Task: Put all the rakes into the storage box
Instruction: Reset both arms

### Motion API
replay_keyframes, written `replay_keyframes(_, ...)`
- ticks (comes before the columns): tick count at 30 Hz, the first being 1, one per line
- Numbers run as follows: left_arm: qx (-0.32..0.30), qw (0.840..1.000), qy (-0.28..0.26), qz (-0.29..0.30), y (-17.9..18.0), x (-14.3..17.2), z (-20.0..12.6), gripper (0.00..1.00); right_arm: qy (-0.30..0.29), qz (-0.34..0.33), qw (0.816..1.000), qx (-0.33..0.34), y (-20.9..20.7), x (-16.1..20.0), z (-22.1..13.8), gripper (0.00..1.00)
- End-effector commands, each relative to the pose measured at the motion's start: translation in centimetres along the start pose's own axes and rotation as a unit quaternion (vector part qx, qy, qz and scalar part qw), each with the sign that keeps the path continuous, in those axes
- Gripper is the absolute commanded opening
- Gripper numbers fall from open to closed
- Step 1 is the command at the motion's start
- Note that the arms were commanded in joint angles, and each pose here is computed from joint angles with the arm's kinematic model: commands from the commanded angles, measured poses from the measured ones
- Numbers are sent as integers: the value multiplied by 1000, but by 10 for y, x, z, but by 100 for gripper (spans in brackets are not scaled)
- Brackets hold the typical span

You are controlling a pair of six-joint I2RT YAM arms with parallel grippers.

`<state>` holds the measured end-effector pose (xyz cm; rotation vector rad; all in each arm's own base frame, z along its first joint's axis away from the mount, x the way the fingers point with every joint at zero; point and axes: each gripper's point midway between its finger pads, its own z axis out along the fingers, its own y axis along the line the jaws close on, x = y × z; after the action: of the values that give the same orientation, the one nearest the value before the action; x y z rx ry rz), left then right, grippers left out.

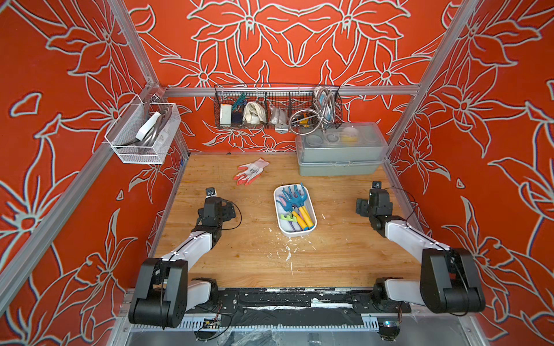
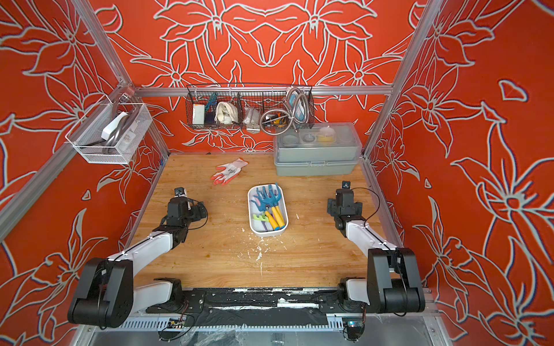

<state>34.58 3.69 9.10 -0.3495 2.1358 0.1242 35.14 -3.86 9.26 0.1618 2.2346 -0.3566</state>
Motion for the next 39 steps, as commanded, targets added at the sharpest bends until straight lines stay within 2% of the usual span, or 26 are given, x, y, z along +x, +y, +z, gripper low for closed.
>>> replay_keyframes(1, 30, 998, -57, 10, -8, -22, 2, 98, -91, 8, 996, 5, -5, -29, -6, 92)
replay_keyframes(8, 30, 996, -77, 17, -7, -19, 13, 98, -121, 6, 993, -12, 7, -23, 8, 94)
replay_keyframes(12, 51, 995, -81, 27, -13, -5, 15, 98, -134, 6, 991, -19, 9, -19, 6, 95)
replay_keyframes(13, 62, 994, -84, 31, -15, 1, 16, 98, -141, 6, 990, -27, 10, -17, 4, 98)
replay_keyframes(14, 72, 991, -103, 34, -19, -4, 14, 98, -152, 5, 988, -32, 12, -14, 4, 100)
replay_keyframes(15, 70, 993, -93, 34, -19, -4, 15, 98, -156, 2, 987, -34, 14, -13, 6, 100)
replay_keyframes(39, 71, 993, -86, 36, -20, -2, 17, 98, -154, -1, 988, -33, 15, -13, 6, 100)
